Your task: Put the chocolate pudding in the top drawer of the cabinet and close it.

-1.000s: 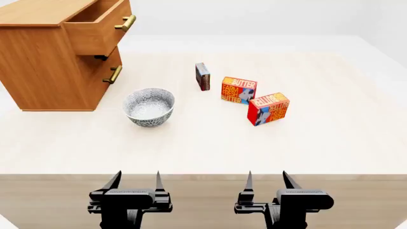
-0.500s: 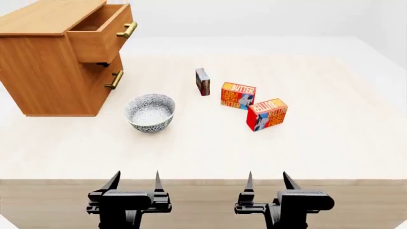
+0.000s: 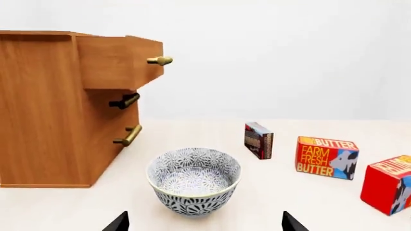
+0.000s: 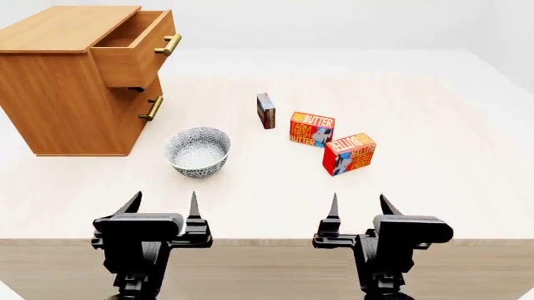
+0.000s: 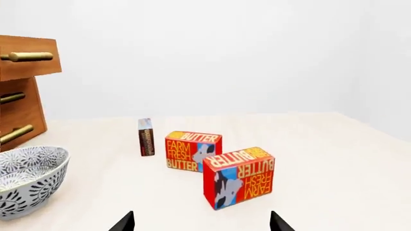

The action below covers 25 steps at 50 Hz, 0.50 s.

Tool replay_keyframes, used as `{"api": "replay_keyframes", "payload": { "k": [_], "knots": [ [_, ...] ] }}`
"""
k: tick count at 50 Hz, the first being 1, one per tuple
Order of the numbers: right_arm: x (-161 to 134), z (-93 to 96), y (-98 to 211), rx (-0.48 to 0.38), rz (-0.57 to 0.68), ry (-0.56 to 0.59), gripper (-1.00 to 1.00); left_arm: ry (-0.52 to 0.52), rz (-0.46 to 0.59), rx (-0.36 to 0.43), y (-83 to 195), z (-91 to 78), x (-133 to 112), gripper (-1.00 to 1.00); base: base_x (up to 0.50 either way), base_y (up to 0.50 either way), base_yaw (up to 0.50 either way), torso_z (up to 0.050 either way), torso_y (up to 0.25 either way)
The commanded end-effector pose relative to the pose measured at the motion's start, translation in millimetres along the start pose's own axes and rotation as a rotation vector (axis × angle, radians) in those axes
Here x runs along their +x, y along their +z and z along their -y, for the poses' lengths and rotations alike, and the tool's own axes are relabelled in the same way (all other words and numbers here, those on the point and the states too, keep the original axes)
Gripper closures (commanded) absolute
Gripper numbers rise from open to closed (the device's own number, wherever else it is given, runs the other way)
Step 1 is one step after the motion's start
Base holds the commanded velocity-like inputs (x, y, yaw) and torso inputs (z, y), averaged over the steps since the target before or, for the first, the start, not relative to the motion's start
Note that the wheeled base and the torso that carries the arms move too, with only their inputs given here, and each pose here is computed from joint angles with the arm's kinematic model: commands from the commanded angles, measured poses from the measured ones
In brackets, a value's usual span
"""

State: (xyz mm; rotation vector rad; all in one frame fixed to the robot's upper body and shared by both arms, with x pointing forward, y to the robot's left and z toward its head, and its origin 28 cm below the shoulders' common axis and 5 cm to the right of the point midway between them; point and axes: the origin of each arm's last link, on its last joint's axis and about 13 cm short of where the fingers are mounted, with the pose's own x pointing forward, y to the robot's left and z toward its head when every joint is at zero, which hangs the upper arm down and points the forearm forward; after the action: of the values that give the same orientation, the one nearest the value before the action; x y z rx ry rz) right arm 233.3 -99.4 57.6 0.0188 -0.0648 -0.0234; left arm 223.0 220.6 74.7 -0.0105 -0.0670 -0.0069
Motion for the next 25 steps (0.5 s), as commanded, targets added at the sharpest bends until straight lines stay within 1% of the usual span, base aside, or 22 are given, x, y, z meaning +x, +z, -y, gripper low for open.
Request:
{"api": "replay_keyframes", "payload": {
  "k": [1,8,12,20,23,25],
  "knots": [
    [28,3.3,68,-0.006,0.106,0.000,-1.00,-0.058,0.066,0.031,71,-10.5,11,-1.00,0.00,0.00,0.00,0.050,0.000],
    [50,9.0,123,-0.030,0.180,0.003,-1.00,-0.091,0.101,0.037,127,-19.5,30,-1.00,0.00,0.00,0.00,0.050,0.000],
    [60,13.9,151,-0.046,0.212,-0.003,-1.00,-0.103,0.106,0.049,151,-23.9,40,-1.00,0.00,0.00,0.00,0.050,0.000],
    [88,30.5,214,-0.071,0.237,-0.028,-1.00,-0.094,0.124,0.049,204,-35.3,68,-1.00,0.00,0.00,0.00,0.050,0.000],
    [99,38.1,242,-0.099,0.242,-0.042,-1.00,-0.087,0.126,0.056,224,-39.1,81,-1.00,0.00,0.00,0.00,0.027,0.000],
    [105,41.8,260,-0.109,0.243,-0.046,-1.00,-0.075,0.135,0.050,238,-41.6,90,-1.00,0.00,0.00,0.00,0.000,0.000]
  ]
}}
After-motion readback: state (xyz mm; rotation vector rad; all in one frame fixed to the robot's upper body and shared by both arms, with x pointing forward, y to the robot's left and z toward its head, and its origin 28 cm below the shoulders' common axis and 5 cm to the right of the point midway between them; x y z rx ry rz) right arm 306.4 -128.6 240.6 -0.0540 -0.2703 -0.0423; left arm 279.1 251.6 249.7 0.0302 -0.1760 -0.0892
